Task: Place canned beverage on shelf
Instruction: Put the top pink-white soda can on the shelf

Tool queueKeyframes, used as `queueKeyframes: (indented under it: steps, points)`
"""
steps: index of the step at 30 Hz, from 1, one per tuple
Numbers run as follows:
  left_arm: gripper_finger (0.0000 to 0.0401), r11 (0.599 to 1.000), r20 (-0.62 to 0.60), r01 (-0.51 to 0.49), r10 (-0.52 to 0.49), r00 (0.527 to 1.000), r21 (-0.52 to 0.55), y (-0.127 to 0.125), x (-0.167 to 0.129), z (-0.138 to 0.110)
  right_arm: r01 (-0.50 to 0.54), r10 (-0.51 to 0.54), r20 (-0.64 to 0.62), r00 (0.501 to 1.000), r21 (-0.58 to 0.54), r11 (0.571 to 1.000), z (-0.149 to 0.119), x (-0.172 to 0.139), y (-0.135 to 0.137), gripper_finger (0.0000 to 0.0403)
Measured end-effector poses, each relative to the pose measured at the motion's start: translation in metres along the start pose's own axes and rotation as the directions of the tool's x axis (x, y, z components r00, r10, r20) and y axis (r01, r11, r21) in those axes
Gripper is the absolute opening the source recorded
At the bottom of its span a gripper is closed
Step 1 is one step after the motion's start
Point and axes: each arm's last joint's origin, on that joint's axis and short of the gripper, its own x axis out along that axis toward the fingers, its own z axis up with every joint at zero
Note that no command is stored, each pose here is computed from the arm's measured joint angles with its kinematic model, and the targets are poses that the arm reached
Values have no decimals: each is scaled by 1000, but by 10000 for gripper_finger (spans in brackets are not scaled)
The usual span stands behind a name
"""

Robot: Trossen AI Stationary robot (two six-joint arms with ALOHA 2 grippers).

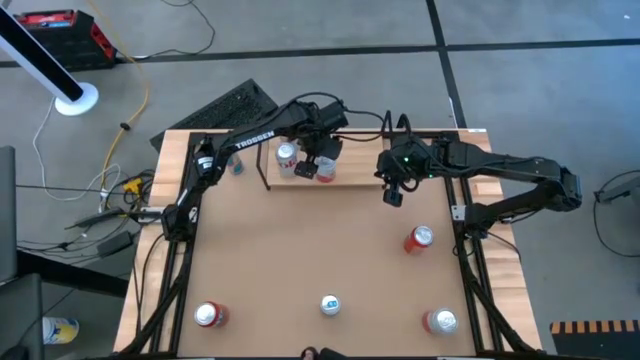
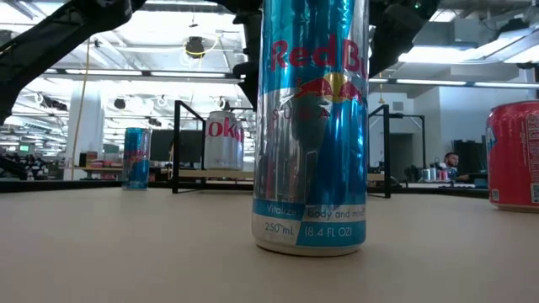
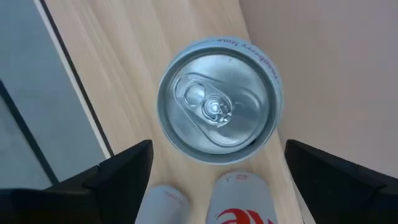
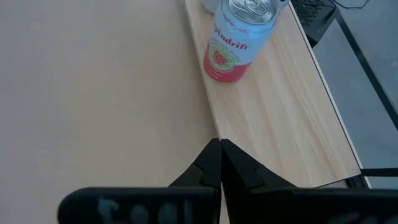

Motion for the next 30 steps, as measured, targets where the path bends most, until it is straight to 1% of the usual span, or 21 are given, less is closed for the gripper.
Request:
queueKeyframes:
  steps: [3,6,8,9,11,13,15,18,21,23,26,28,30]
  points:
    - [342,1000,-29,-27,27,999,5,-3,-1,2,-1,1,1,1000,0,1000,0,0,0,27]
    - [336,995,-103,-103,100,990,-17,-4,-10,2,-10,10,10,1000,1,1000,1,0,0,27]
    - [332,990,-124,-135,129,984,-43,-5,-18,2,-48,48,37,998,-8,999,3,0,1,27]
    - [331,989,-116,-137,129,985,-63,-6,-24,0,-75,76,58,995,-22,997,5,0,2,27]
    - [326,991,-68,-95,89,994,-94,-8,-32,-1,-138,143,95,985,-58,989,8,0,4,27]
    - [317,987,-4,-65,65,998,-143,-8,-47,-5,-189,200,133,971,-90,978,12,1,5,27]
    - [304,982,41,-57,66,997,-180,-11,-68,-10,-217,234,163,959,-116,969,17,7,7,27]
    - [273,972,99,-66,90,991,-224,-17,-103,-21,-225,245,173,954,-129,966,24,27,9,27]
    - [233,968,152,-17,56,987,-251,-30,-136,-37,-229,247,152,957,-128,965,28,55,12,27]
    - [202,966,183,28,21,983,-257,-44,-152,-50,-229,248,146,958,-135,964,30,73,13,27]
    - [153,964,204,45,10,979,-262,-69,-161,-72,-226,245,128,961,-143,964,29,92,13,25]
    - [122,962,239,31,37,970,-271,-88,-156,-88,-225,240,107,965,-137,965,27,101,11,23]
    - [91,963,275,10,67,959,-268,-110,-147,-106,-216,231,112,967,-131,968,28,109,8,23]
